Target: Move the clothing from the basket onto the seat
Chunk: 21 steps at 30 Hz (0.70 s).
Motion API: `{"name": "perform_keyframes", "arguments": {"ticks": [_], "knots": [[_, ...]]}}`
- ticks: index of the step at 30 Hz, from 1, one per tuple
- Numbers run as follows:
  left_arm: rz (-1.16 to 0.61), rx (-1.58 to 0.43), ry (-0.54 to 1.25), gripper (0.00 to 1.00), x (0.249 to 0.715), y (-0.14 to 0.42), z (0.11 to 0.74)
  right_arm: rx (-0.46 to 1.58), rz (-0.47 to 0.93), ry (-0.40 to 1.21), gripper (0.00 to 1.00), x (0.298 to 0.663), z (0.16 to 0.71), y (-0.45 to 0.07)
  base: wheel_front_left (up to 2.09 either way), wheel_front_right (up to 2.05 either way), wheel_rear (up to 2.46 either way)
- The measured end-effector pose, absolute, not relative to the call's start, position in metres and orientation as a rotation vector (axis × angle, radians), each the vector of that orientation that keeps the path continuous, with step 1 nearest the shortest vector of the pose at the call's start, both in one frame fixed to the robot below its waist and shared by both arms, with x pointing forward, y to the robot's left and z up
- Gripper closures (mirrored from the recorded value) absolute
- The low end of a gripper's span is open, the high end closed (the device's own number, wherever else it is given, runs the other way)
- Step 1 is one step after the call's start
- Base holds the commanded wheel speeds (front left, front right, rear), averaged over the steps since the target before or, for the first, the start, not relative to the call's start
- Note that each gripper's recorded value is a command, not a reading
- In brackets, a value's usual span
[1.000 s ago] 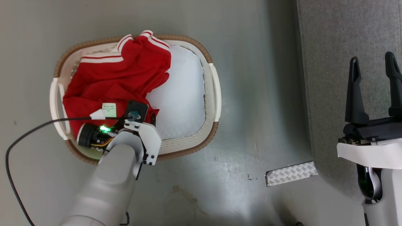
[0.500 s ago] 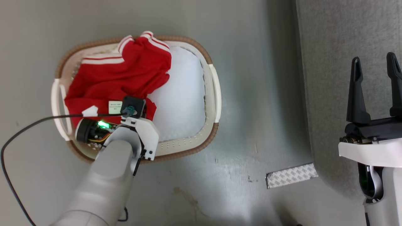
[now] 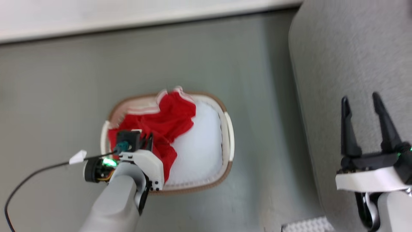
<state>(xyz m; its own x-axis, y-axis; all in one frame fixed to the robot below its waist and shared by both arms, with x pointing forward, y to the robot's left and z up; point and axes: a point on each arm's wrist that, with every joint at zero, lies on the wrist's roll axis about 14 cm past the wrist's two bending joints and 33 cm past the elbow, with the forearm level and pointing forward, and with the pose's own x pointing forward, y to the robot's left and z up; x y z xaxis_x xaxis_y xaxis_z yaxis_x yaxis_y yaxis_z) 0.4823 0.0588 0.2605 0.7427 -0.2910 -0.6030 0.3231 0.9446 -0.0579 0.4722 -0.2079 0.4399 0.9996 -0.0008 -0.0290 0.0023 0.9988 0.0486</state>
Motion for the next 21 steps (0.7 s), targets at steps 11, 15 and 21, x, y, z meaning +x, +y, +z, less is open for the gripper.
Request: {"name": "perform_keyframes", "arguments": {"ticks": [11, 15, 21], "knots": [[-0.269, -0.042, 0.253, 1.0, 0.486, 0.075, 0.413, 0.097, 0.03, -0.075, 0.0, 0.418, 0.499, -0.192, 0.0, 0.0, 0.0], [-0.265, -0.044, 0.115, 1.0, 0.479, 0.082, 0.468, 0.111, 0.054, -0.106, 0.0, 0.399, 0.513, -0.183, 0.0, 0.0, 0.0], [-0.282, -0.064, -0.049, 1.0, 0.457, 0.083, 0.544, 0.133, 0.083, -0.158, 0.0, 0.375, 0.532, -0.173, 0.0, 0.0, 0.0]]}}
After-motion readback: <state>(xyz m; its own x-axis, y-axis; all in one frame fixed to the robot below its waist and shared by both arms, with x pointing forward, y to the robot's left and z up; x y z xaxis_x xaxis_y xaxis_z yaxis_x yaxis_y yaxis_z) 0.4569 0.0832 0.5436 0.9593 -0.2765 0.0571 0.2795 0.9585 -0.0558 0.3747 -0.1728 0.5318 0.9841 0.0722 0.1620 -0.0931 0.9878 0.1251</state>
